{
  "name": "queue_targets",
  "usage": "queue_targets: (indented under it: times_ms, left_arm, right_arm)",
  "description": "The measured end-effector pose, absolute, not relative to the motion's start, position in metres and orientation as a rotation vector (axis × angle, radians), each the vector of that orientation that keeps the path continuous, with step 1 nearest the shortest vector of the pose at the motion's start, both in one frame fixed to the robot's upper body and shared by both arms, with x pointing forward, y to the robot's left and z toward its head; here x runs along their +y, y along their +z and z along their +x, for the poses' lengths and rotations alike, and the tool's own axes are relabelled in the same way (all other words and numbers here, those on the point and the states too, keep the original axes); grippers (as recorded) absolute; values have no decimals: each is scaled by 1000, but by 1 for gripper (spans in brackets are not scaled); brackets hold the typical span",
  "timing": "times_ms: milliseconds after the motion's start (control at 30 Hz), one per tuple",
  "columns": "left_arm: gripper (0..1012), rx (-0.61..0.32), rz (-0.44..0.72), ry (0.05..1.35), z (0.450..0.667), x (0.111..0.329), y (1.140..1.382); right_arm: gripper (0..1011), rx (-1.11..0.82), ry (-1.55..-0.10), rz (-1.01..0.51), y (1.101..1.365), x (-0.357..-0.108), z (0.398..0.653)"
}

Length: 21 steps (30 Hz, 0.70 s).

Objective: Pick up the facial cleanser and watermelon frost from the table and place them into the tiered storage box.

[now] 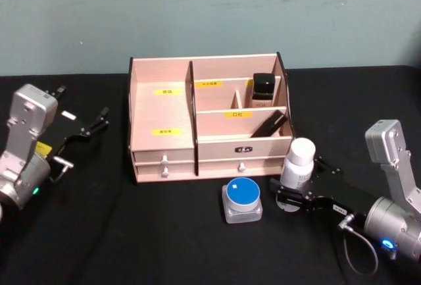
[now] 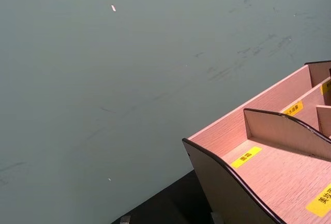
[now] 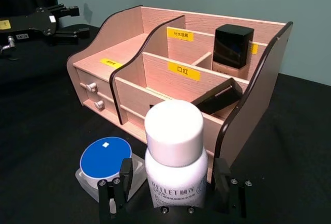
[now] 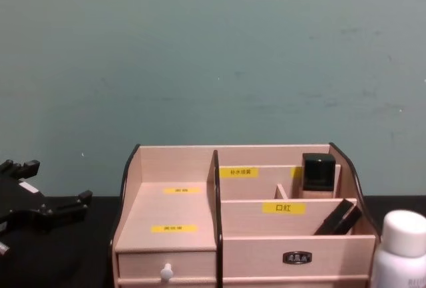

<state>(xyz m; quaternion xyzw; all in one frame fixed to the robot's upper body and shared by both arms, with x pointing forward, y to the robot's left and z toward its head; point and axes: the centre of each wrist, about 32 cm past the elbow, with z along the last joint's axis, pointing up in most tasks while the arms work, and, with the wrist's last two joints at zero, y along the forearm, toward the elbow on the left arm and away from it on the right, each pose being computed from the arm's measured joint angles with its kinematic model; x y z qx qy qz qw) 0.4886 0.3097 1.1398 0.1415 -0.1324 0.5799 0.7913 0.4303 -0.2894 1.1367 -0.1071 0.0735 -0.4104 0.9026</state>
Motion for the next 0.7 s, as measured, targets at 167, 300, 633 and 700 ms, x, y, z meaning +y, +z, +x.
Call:
queue_targets:
  times_ms: [167,300,633,700]
  left_arm:
    - [1001,-285,305,1248,489,310,1140]
    - [1001,-285,305,1248,489,310,1140]
    - [1001,-285,304,1248,489,310,1140]
    - [1001,-285,305,1248,489,310,1140]
  right_arm:
    - [1002,146,-840,-220,1136,-287,432]
    - [1002,141,-838,-221,1136,-286,432]
    - [886,141,-840,-220,1136,-286,432]
    - [836,141,-840,-220,1136,-286,432]
